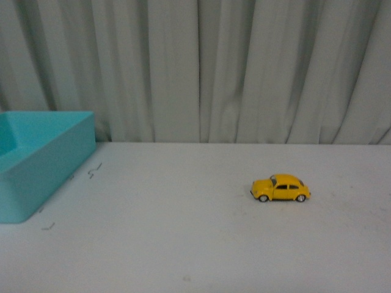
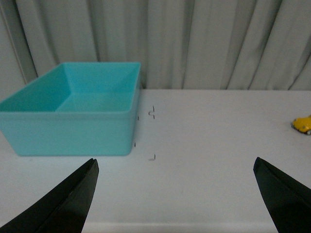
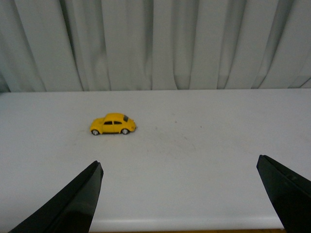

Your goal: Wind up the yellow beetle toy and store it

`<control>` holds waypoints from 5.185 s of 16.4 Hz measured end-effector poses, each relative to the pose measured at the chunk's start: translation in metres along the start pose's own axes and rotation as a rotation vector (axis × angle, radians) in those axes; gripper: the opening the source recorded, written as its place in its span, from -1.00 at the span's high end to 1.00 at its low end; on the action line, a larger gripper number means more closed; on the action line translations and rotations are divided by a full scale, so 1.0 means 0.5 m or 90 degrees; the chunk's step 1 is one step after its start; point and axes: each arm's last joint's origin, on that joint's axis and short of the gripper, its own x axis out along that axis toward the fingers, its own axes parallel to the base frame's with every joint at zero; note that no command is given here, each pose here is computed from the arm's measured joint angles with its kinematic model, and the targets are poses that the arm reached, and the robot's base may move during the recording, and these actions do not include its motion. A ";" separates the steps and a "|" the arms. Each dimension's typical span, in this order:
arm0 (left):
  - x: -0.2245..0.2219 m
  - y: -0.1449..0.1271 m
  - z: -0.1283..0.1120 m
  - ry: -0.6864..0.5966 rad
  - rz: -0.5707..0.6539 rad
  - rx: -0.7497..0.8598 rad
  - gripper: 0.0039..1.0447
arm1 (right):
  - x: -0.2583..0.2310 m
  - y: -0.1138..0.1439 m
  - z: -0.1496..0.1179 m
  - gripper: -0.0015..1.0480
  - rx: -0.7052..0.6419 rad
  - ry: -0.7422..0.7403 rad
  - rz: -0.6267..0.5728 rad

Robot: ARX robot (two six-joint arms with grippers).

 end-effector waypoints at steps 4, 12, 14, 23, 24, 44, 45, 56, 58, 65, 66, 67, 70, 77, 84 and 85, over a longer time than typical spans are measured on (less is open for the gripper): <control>0.000 0.000 0.000 -0.001 -0.001 0.000 -0.88 | 0.000 0.000 0.000 -0.87 0.000 -0.001 0.000; 0.000 0.000 0.000 -0.001 -0.001 0.000 -0.88 | 0.000 0.000 0.000 -0.87 0.000 0.000 0.000; 0.000 0.000 0.000 0.000 -0.001 0.000 -0.88 | 0.000 0.000 0.000 -0.87 0.000 0.000 0.000; 0.000 0.000 0.000 0.000 -0.001 0.000 -0.88 | 0.000 0.000 0.000 -0.87 0.000 0.000 0.000; 0.000 0.000 0.000 0.000 -0.001 0.000 -0.88 | 0.000 0.000 0.000 -0.87 0.000 0.000 0.000; 0.000 0.000 0.000 0.000 -0.001 0.000 -0.88 | 0.000 0.000 0.000 -0.87 0.000 0.000 0.000; 0.000 0.000 0.000 0.000 -0.001 0.000 -0.88 | 0.000 0.000 0.000 -0.87 0.000 0.000 0.000; 0.000 0.000 0.000 0.000 -0.001 0.000 -0.88 | 0.272 -0.124 0.100 -0.87 -0.019 0.008 0.229; 0.000 0.000 0.000 0.000 -0.001 0.000 -0.88 | 0.346 -0.103 0.119 -0.87 -0.092 0.057 0.324; 0.000 0.000 0.000 0.000 -0.001 0.000 -0.88 | 0.535 -0.008 0.065 -0.87 -0.440 0.248 0.597; 0.000 0.000 0.000 0.000 0.000 0.000 -0.88 | 0.543 0.007 0.056 -0.87 -0.476 0.255 0.628; 0.000 0.000 0.000 0.000 -0.001 0.000 -0.88 | 0.549 0.022 0.046 -0.87 -0.505 0.263 0.659; 0.000 0.000 0.000 0.000 0.000 0.000 -0.88 | 0.552 0.052 0.002 -0.87 -0.560 0.308 0.749; 0.000 0.000 0.000 0.000 -0.001 0.000 -0.88 | 0.588 0.086 -0.105 -0.87 -0.669 0.427 0.885; 0.000 0.000 0.000 0.000 -0.001 0.000 -0.88 | 0.599 0.116 -0.147 -0.87 -0.701 0.458 0.922; 0.000 0.000 0.000 0.000 -0.001 0.000 -0.88 | 0.601 0.116 -0.150 -0.87 -0.705 0.468 0.923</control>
